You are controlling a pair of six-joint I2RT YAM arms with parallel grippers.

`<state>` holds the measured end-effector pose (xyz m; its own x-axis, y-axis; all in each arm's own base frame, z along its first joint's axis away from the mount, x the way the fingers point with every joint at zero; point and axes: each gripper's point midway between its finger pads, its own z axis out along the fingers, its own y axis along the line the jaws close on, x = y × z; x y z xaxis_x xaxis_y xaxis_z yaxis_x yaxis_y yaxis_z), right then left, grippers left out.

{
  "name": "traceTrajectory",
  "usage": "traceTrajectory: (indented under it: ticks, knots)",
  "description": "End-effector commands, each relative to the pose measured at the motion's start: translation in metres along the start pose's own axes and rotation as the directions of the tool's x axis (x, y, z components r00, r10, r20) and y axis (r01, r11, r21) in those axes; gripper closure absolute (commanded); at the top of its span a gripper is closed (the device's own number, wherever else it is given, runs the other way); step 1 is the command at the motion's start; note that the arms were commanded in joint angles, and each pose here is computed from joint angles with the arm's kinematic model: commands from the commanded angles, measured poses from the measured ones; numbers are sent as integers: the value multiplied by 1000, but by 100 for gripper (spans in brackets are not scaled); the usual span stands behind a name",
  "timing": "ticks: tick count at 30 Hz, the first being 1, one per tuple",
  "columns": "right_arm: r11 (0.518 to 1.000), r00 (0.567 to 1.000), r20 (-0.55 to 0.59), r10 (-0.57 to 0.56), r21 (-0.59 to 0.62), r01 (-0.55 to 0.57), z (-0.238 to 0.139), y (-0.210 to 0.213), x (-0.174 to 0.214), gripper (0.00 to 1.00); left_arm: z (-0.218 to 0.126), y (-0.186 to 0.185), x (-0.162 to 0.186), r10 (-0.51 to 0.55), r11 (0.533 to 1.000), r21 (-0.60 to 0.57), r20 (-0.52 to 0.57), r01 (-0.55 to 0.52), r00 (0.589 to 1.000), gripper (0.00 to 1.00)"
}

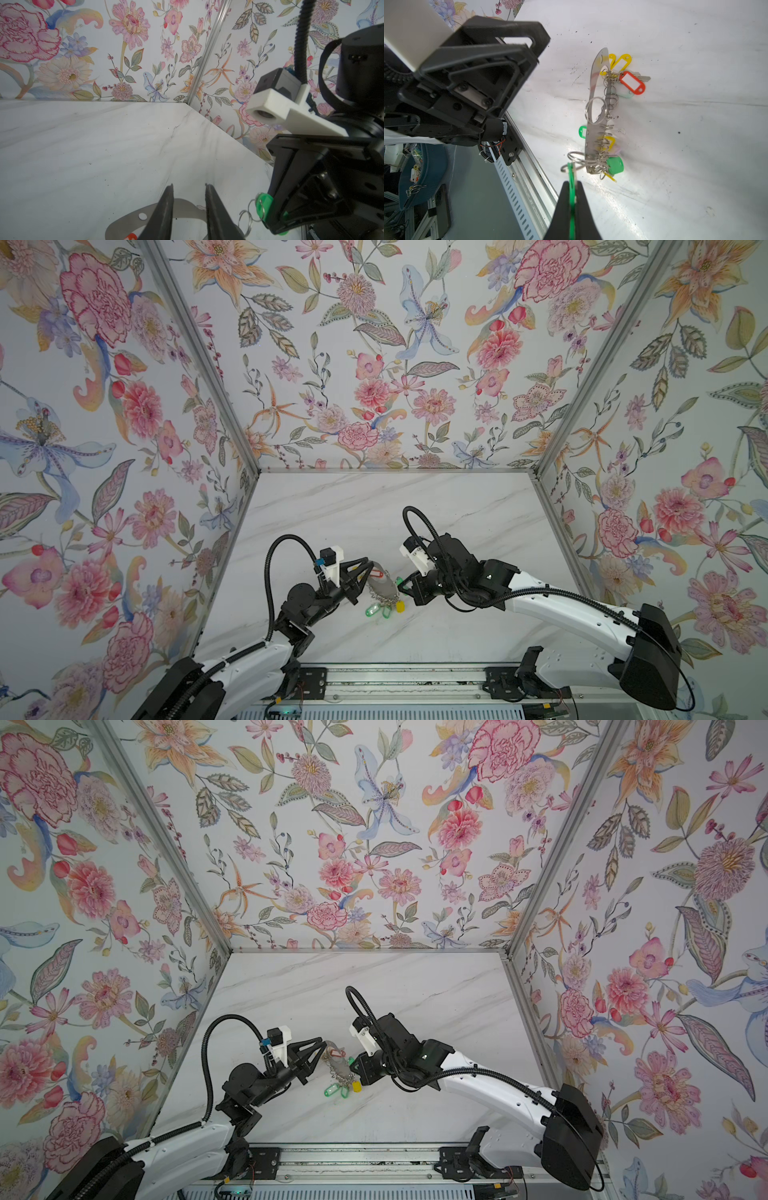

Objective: Remove the keys from the keyring

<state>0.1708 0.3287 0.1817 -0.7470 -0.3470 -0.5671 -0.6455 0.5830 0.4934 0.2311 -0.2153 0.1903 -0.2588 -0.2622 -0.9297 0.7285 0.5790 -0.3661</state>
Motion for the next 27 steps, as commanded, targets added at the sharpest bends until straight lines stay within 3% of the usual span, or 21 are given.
traceTrajectory:
  ticks: [1, 11, 18, 27]
  knots:
    - [999, 999, -8, -48, -8, 48, -9, 4, -7, 100, 7, -24, 4, 53, 988, 147, -54, -45, 997, 65]
    - [998, 998, -6, -59, -19, 59, -13, 3, -19, 100, 11, -41, 13, 138, 967, 229, -104, -111, 985, 58]
    - [997, 997, 6, -73, -27, 73, -20, 7, -28, 100, 20, -54, 10, 256, 941, 261, -129, -216, 958, 57]
    - [996, 997, 12, -76, -42, 76, -23, 11, -35, 100, 20, -61, 13, 309, 919, 302, -153, -253, 939, 58]
